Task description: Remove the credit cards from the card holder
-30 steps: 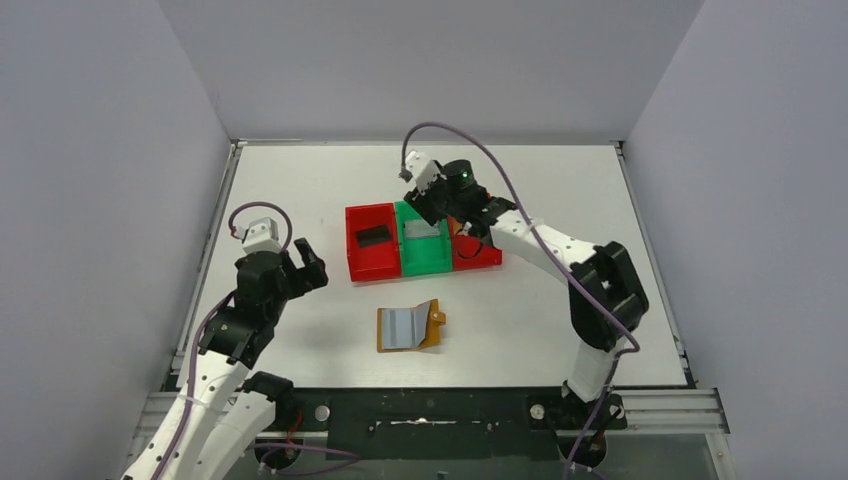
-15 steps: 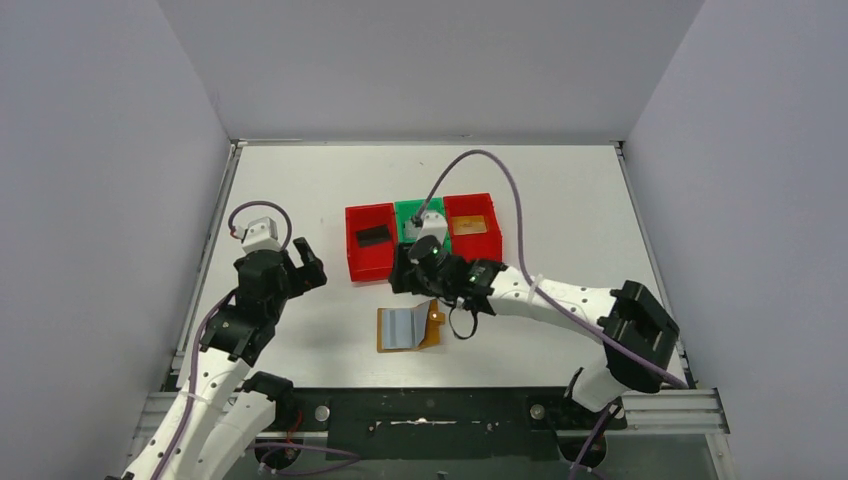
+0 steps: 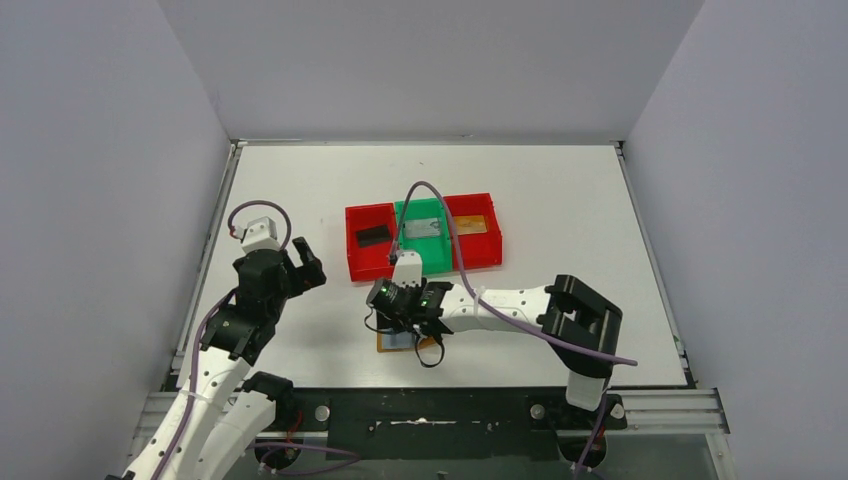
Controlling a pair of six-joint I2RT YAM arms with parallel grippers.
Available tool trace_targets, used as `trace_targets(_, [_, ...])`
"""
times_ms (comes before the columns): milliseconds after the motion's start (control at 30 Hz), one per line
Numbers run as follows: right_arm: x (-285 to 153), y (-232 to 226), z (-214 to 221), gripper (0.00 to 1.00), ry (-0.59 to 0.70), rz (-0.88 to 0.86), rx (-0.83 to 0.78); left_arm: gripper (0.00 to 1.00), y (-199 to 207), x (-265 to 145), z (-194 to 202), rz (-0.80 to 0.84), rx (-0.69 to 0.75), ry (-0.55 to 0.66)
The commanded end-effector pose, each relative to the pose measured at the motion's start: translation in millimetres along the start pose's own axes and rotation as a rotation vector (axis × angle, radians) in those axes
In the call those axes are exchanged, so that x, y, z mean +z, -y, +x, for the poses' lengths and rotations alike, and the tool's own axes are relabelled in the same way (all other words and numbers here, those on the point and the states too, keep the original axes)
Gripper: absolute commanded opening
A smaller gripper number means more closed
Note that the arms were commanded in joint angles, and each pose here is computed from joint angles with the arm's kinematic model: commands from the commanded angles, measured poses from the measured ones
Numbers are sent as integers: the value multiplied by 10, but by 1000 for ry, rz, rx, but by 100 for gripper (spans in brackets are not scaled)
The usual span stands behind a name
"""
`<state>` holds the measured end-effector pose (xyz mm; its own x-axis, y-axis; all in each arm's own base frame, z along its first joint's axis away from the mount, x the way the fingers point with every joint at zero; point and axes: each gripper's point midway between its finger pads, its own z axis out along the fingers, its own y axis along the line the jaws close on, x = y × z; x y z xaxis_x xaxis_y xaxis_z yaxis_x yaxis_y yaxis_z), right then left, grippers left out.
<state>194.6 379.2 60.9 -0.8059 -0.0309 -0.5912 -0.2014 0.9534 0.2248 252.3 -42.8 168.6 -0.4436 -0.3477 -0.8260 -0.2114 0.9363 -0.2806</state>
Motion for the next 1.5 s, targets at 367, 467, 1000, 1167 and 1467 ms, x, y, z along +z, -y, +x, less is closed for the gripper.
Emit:
trace_targets(367, [174,137,235,50,-50,101,4,92,28,-33,-200,11,-20,66])
trace_targets(467, [193,171,286,48,-56,99,10,92,37,-29,-192,16,-18,63])
trace_targets(1000, [127,28,145,48,-36,19,51,92,55,1,-151,24,-10,45])
trace_targets(1167, [129,28,130,44,-33,14,37,92,53,5,-147,23,-7,44])
trace_targets(1467, [220,187,268,48,-61,161,-40,92,55,8,-146,25,-7,44])
